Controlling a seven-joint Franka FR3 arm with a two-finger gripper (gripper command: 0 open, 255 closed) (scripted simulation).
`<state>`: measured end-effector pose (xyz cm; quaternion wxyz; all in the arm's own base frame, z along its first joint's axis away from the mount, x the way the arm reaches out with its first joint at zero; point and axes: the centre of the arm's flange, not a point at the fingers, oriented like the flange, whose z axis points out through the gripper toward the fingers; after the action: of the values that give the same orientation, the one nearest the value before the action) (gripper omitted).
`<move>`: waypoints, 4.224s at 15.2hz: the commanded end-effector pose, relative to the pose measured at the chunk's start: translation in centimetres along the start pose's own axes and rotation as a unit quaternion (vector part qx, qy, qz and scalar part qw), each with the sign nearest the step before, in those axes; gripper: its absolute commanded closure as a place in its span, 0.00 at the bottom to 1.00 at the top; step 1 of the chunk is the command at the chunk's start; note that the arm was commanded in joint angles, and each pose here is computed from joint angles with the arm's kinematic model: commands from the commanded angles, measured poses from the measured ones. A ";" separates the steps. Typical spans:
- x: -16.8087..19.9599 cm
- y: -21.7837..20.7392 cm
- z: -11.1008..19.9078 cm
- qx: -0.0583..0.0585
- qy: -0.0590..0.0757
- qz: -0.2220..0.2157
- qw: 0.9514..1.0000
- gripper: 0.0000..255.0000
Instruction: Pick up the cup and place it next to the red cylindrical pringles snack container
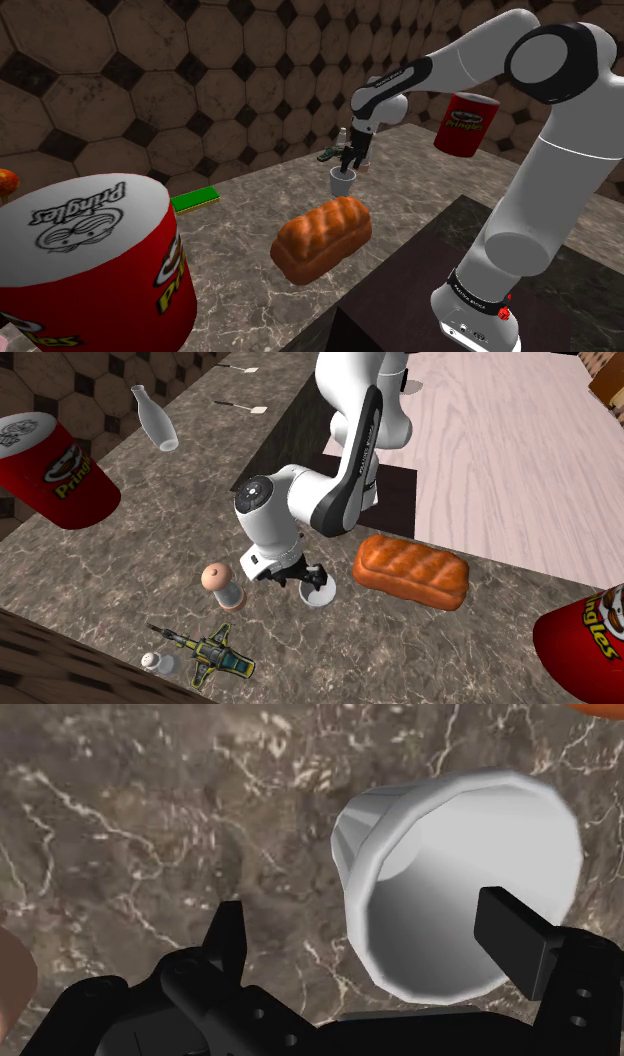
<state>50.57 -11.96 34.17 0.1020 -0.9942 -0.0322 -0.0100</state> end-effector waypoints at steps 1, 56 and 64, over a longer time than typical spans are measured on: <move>0.0 0.0 1.1 0.000 0.000 0.000 1.000 0.00; 0.5 -3.7 -15.7 0.000 0.000 0.000 1.000 1.00; 0.6 -4.6 -19.8 0.000 0.000 0.000 1.000 1.00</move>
<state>50.45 -11.45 53.91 0.1022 -0.9942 -0.0322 -0.0104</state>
